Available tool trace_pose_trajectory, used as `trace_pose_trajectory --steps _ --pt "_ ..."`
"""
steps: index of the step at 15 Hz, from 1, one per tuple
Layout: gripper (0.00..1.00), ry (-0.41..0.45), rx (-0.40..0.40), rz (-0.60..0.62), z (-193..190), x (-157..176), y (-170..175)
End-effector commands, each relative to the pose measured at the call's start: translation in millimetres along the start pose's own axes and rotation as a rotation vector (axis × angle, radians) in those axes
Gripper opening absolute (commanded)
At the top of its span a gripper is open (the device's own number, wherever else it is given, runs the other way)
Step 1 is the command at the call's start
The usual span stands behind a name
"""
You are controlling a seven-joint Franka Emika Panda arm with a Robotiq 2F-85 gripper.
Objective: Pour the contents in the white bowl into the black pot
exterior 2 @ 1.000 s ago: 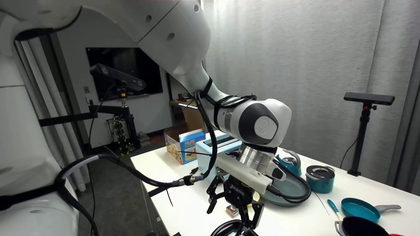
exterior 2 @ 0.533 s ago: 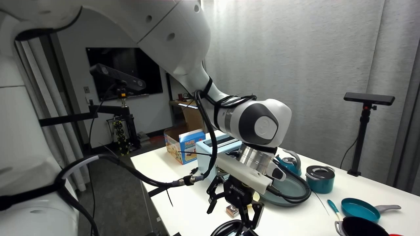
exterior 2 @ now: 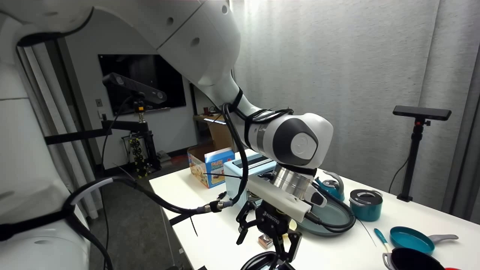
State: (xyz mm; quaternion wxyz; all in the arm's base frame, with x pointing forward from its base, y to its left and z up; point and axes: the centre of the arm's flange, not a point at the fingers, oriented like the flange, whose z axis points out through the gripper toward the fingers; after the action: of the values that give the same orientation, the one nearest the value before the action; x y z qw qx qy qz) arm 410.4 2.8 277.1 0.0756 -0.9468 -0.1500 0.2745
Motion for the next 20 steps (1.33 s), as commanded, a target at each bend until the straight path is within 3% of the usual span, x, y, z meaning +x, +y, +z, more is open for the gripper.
trace_pose_trajectory --steps 1,20 --pt "1.00 0.000 0.000 0.000 0.0 0.0 0.0" --pt "1.00 -0.007 -0.002 -0.002 9.3 7.2 6.7"
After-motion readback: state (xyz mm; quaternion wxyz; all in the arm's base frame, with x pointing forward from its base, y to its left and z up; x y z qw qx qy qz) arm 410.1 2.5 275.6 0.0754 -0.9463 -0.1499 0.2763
